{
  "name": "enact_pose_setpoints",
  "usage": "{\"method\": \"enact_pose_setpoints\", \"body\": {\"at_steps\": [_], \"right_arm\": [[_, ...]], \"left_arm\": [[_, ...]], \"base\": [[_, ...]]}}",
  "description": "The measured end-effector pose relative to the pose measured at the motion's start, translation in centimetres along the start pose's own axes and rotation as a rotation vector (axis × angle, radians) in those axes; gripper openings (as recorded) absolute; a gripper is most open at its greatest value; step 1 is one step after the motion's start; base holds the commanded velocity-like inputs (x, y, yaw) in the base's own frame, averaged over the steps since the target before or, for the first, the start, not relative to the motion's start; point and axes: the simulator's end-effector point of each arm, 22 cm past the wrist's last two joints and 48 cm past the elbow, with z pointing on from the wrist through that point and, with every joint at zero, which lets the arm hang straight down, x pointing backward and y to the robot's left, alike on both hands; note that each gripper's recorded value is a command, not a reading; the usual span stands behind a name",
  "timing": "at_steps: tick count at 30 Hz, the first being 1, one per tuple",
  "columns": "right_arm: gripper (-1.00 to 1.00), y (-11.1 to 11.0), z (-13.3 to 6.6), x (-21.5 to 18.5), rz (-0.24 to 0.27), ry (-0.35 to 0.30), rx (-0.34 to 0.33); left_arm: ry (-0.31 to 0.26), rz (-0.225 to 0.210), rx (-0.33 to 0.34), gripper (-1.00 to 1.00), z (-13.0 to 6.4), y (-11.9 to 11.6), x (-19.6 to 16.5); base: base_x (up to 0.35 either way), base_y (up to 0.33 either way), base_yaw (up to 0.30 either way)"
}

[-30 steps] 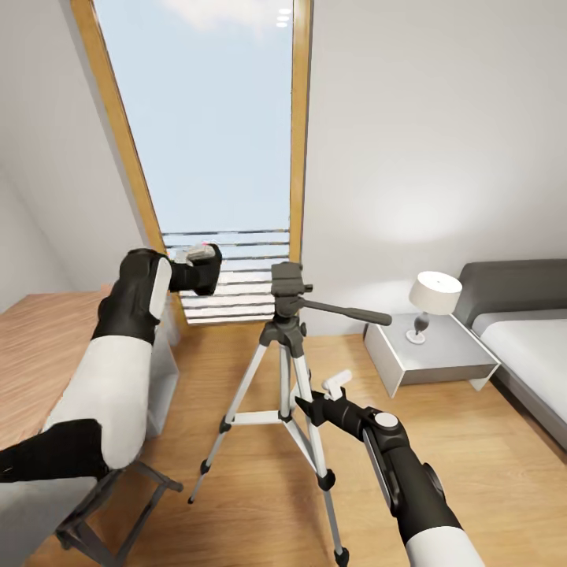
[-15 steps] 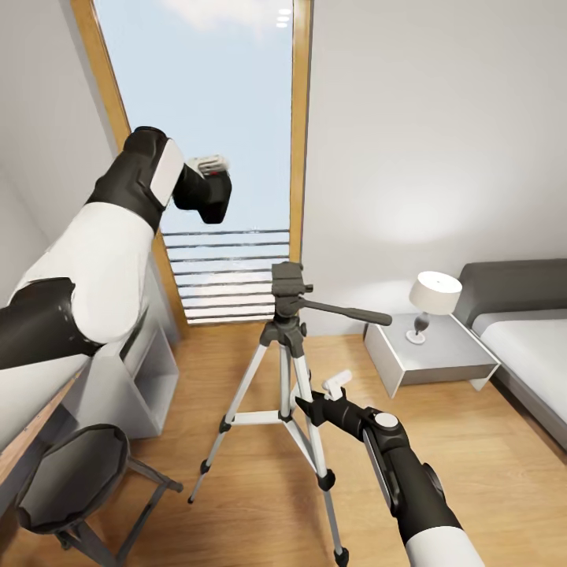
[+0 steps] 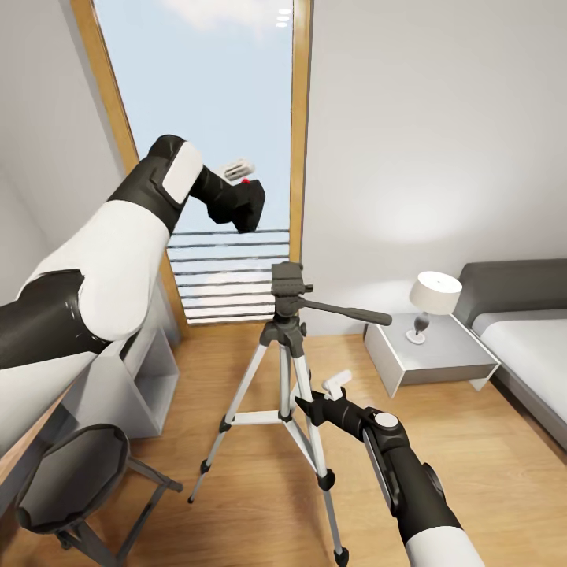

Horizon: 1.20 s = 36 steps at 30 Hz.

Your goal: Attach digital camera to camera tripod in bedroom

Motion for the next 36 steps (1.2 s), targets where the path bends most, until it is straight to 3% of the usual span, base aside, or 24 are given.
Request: {"method": "enact_pose_setpoints", "body": {"at_steps": [6,21,22,23,26,27,30,31,36], "right_arm": [[-1.0,0.0,0.0,0.0,0.0,0.0,0.0],[-1.0,0.0,0.0,0.0,-0.002,0.0,0.001],[-1.0,0.0,0.0,0.0,-0.003,0.001,0.001],[-1.0,0.0,0.0,0.0,-0.003,0.001,0.001],[-1.0,0.0,0.0,0.0,-0.003,0.001,0.001],[-1.0,0.0,0.0,0.0,-0.004,0.001,0.001],[-1.0,0.0,0.0,0.0,-0.004,0.001,0.001],[-1.0,0.0,0.0,0.0,-0.004,0.001,0.001],[-1.0,0.0,0.0,0.0,-0.005,0.001,0.001]], "left_arm": [[0.007,-0.027,0.036,-1.0,0.3,-0.8,0.3],[-0.012,-0.02,0.031,-1.0,0.0,-0.8,-0.3],[-0.019,-0.02,0.042,-1.0,-0.2,-1.1,-0.6],[-0.035,-0.018,0.133,-1.0,-0.8,-3.3,-1.1],[-0.042,0.059,0.247,-1.0,-1.6,-6.4,-1.2],[-0.038,0.11,0.333,-1.0,-2.3,-8.8,-1.0],[-0.031,0.226,0.418,-1.0,-3.0,-11.3,0.0],[-0.027,0.29,0.468,-1.0,-3.2,-12.5,0.6],[-0.052,0.421,0.531,-1.0,-4.0,-13.1,1.0]], "base": [[0.0,0.0,0.0],[0.0,0.0,0.0],[0.0,0.0,0.0],[0.0,0.0,0.0],[0.0,0.0,0.0],[0.0,0.0,0.0],[0.0,0.0,0.0],[0.0,0.0,0.0],[0.0,0.0,0.0]]}}
